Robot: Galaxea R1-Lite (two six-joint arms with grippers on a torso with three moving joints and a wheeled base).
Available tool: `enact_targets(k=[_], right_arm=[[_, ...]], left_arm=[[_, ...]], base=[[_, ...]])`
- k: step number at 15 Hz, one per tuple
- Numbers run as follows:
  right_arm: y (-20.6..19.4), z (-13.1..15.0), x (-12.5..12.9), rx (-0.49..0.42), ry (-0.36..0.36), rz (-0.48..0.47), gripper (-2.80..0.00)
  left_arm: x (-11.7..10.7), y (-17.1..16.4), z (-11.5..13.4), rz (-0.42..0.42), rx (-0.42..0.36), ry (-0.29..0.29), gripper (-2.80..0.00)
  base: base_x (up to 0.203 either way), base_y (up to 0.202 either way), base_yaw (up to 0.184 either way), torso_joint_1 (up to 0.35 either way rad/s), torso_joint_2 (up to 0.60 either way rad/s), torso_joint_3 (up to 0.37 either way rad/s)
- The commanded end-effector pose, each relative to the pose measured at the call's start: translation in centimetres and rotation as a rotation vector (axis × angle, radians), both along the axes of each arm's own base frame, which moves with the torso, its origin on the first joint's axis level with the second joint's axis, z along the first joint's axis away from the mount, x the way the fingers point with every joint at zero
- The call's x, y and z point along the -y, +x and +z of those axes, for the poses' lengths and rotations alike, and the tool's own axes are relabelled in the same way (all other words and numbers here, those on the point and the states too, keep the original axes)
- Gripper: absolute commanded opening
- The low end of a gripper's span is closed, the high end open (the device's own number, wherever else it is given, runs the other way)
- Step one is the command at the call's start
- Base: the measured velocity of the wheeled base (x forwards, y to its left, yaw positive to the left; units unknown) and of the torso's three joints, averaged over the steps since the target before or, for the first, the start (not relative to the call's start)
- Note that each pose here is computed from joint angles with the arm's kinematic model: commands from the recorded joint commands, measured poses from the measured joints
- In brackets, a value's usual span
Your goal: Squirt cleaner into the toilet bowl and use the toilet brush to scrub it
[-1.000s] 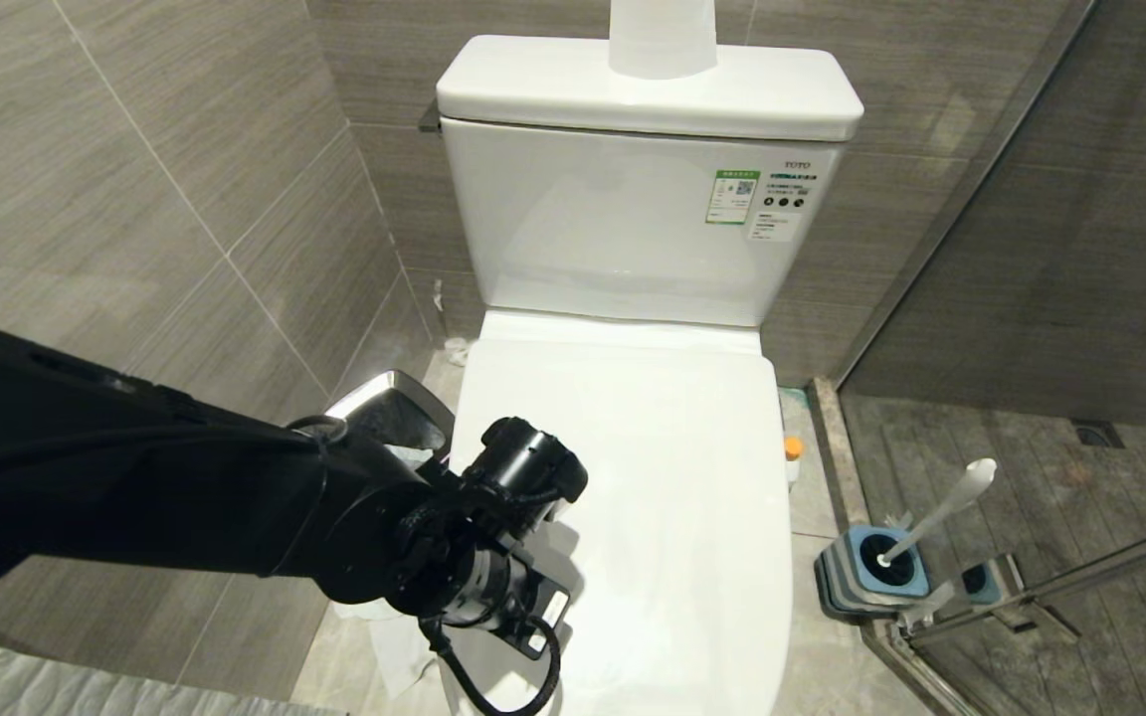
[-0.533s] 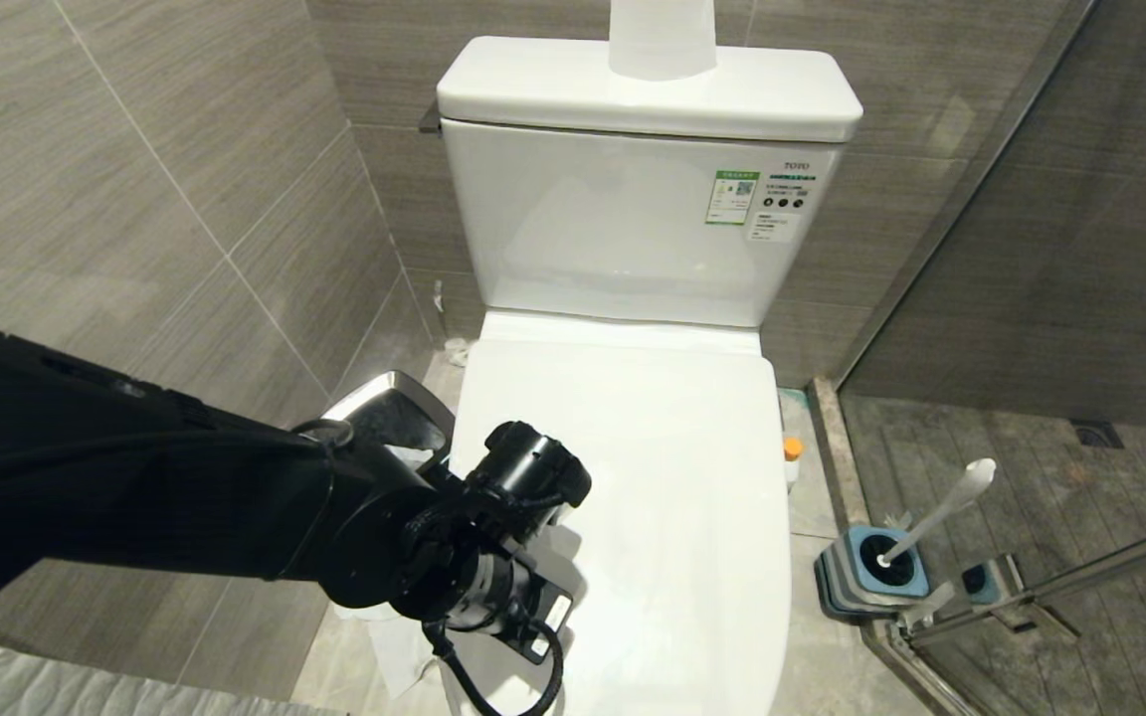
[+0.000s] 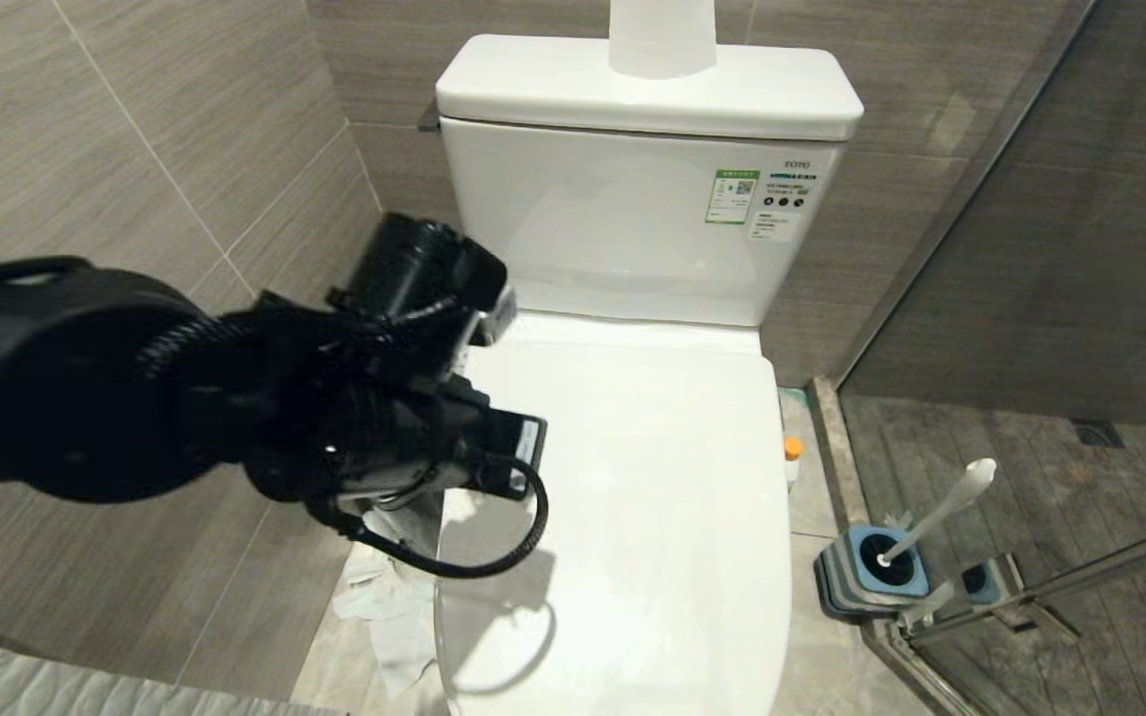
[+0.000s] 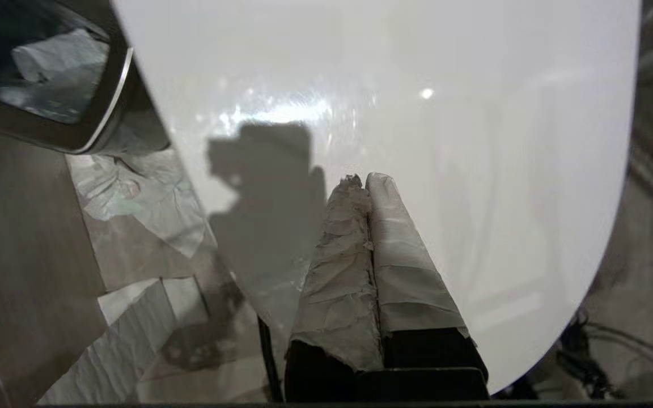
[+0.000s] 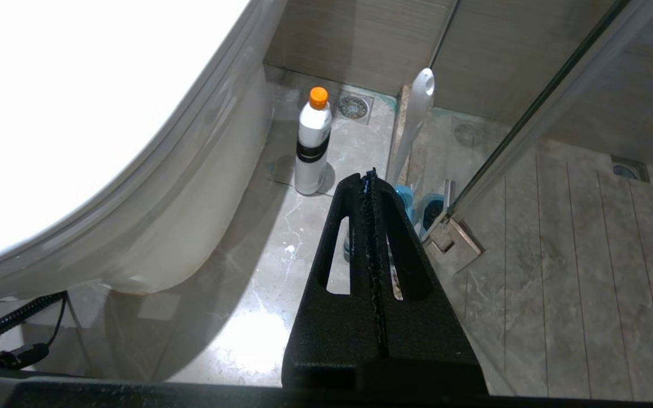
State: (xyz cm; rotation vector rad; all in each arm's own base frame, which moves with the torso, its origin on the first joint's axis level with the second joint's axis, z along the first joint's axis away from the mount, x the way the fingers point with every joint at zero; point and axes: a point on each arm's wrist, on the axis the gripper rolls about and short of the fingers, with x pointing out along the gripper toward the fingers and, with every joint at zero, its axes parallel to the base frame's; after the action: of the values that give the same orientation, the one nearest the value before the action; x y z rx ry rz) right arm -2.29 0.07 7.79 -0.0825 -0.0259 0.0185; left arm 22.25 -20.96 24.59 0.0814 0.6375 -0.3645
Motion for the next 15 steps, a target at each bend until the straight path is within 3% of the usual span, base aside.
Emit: enact_targets(k=[1,5,9,11,15], right_arm=[[0.1,-0.3,0.0,-0.011,-0.001,0.000,-2.80],[0.1,-0.3,0.0,-0.011,-0.001,0.000,-2.80],[0.1,-0.3,0.0,-0.011,-0.001,0.000,-2.80],[0.1,-0.3,0.0,-0.011,-0.001,0.000,-2.80],[0.1,-0.3,0.0,-0.011,-0.001,0.000,-2.80]], left_arm=[[-3.0,-2.5,4.6,0.050,0.094,-0.119,-2.80],[-10.3,-6.4,9.3,0.212,0.226,-0.265,-2.80],[-17.4,-11.9,12.6,0.439,0.437,-0.375,-2.80],[-19.1,-14.7,13.3,0.491,0.522,-0.399,-2.80],[-20.9,-18.7,12.8,0.524,0.719,-0.336,-2.80]], base=[[0.000,0.000,0.000,0.000,0.00,0.000],[0.000,0.000,0.000,0.000,0.00,0.000],[0.000,0.000,0.000,0.000,0.00,0.000],[0.000,0.000,0.000,0.000,0.00,0.000],[0.000,0.000,0.000,0.000,0.00,0.000]])
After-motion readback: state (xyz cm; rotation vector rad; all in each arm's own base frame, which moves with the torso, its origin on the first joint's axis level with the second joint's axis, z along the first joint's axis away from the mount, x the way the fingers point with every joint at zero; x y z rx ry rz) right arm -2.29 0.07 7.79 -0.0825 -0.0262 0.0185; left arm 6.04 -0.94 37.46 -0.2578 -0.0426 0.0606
